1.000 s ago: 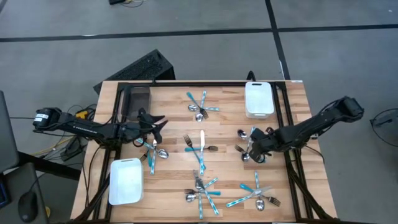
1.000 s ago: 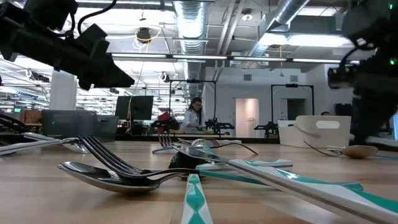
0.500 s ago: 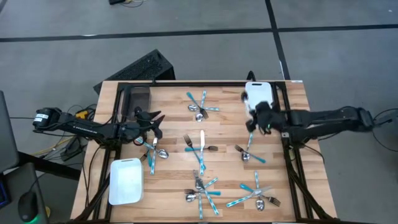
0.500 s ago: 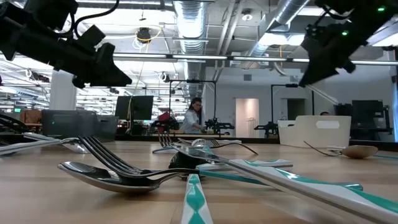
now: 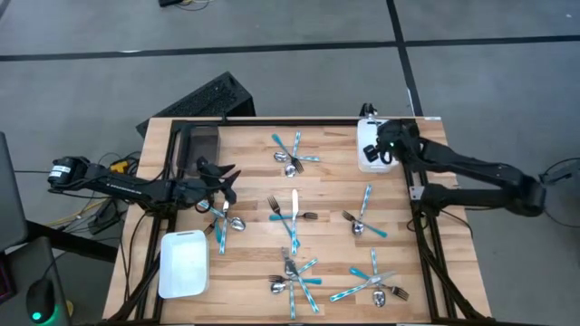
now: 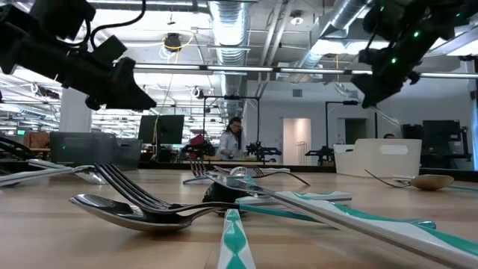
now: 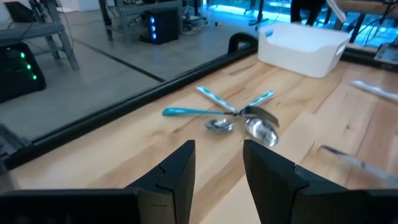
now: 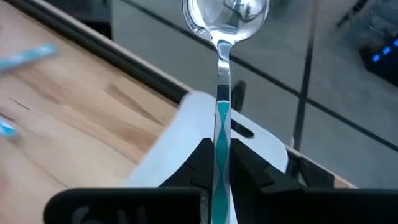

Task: Sort silverware by color (type)
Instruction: Put the blue patterned spoon into the top right white bin

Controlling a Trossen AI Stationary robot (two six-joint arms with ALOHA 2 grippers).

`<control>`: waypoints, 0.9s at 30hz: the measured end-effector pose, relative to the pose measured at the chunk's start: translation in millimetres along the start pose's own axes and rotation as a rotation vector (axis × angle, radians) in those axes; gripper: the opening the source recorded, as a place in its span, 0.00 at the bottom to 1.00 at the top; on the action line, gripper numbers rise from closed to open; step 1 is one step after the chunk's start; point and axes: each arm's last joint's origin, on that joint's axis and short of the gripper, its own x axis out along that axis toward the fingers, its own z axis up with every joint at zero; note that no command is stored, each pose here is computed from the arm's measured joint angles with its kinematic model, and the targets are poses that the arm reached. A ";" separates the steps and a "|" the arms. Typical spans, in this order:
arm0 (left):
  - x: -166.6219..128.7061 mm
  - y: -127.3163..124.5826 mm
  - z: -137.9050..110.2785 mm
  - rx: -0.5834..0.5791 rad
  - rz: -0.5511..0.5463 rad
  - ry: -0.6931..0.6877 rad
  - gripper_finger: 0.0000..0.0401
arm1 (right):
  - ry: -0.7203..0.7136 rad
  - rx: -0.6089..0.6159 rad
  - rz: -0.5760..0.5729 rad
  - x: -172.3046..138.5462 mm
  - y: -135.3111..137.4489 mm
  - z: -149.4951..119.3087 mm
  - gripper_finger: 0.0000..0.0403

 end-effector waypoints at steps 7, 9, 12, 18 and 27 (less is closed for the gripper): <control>-0.2 2.3 -6.3 0.011 0.023 0.050 0.31 | 0.113 -0.031 -0.015 24.1 2.6 -5.2 0.15; -0.2 2.6 -7.1 0.014 0.026 0.056 0.31 | 0.137 -0.041 -0.015 29.9 5.3 -6.6 0.15; -0.2 2.6 -7.2 0.009 0.026 0.057 0.31 | 0.170 -0.058 0.004 38.6 8.6 -8.5 0.15; -0.2 2.6 -7.3 -0.009 0.027 0.057 0.31 | 0.240 -0.044 0.040 53.9 13.4 -20.7 0.19; 0.1 4.7 -6.6 -0.086 0.085 0.034 0.31 | 0.244 -0.066 0.029 53.4 8.1 -25.0 0.40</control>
